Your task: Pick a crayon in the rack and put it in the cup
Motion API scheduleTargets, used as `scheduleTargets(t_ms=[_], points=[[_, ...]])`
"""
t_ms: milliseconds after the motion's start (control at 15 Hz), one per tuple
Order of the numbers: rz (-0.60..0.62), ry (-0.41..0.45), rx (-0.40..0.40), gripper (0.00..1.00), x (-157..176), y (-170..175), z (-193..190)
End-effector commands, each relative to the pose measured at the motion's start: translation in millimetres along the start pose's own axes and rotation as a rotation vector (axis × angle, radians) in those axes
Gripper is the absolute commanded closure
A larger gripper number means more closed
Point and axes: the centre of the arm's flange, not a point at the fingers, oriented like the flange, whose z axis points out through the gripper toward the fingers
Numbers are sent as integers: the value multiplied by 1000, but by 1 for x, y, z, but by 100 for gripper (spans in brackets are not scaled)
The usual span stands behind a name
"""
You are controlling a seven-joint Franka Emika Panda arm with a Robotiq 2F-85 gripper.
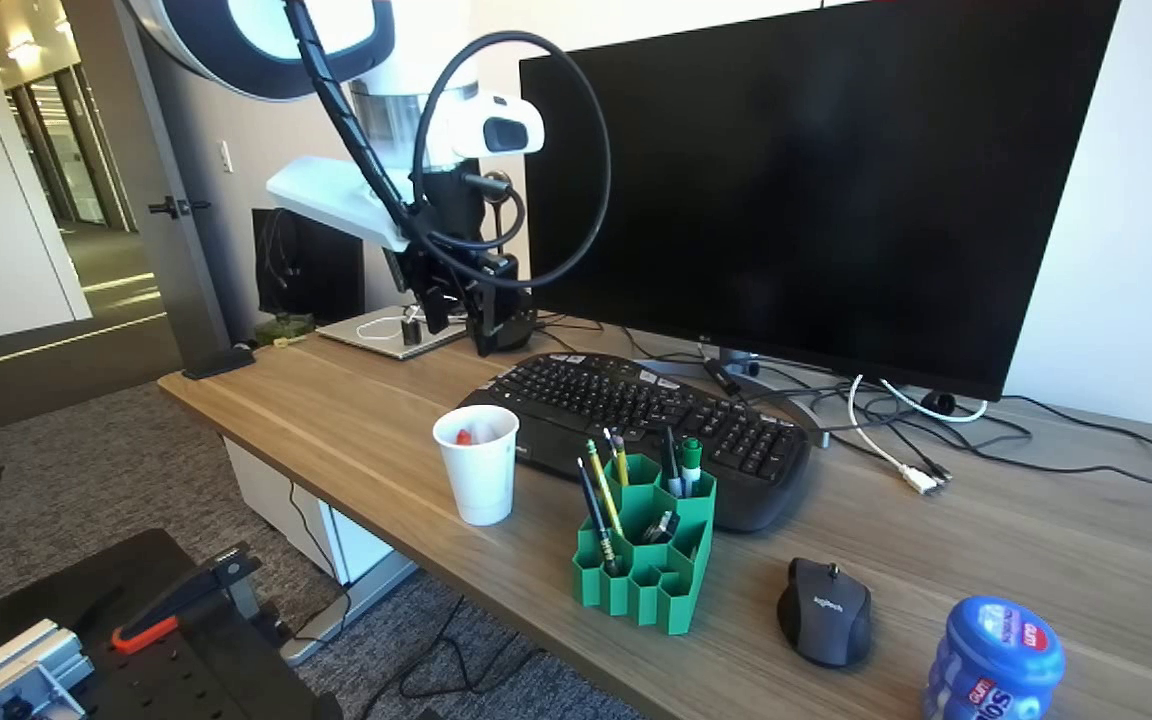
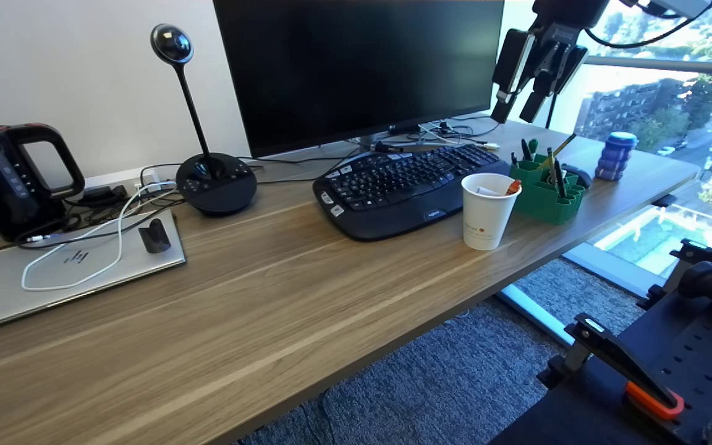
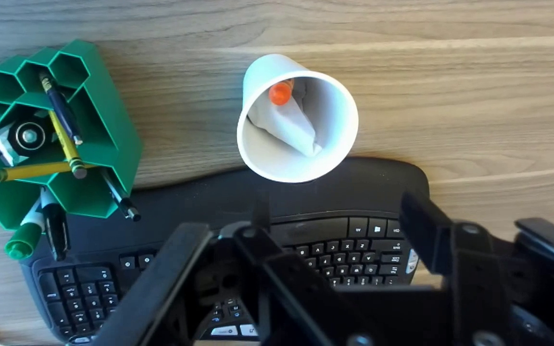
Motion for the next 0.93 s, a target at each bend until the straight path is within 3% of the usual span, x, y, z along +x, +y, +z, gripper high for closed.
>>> scheduleTargets(t_ms=[0, 400, 667, 867], points=[[4, 35, -9, 1, 3, 5, -7], [65, 18, -29, 0, 3, 24, -24], [171, 12, -75, 0, 7, 67, -37], [216, -67, -92, 0, 3, 99, -40]])
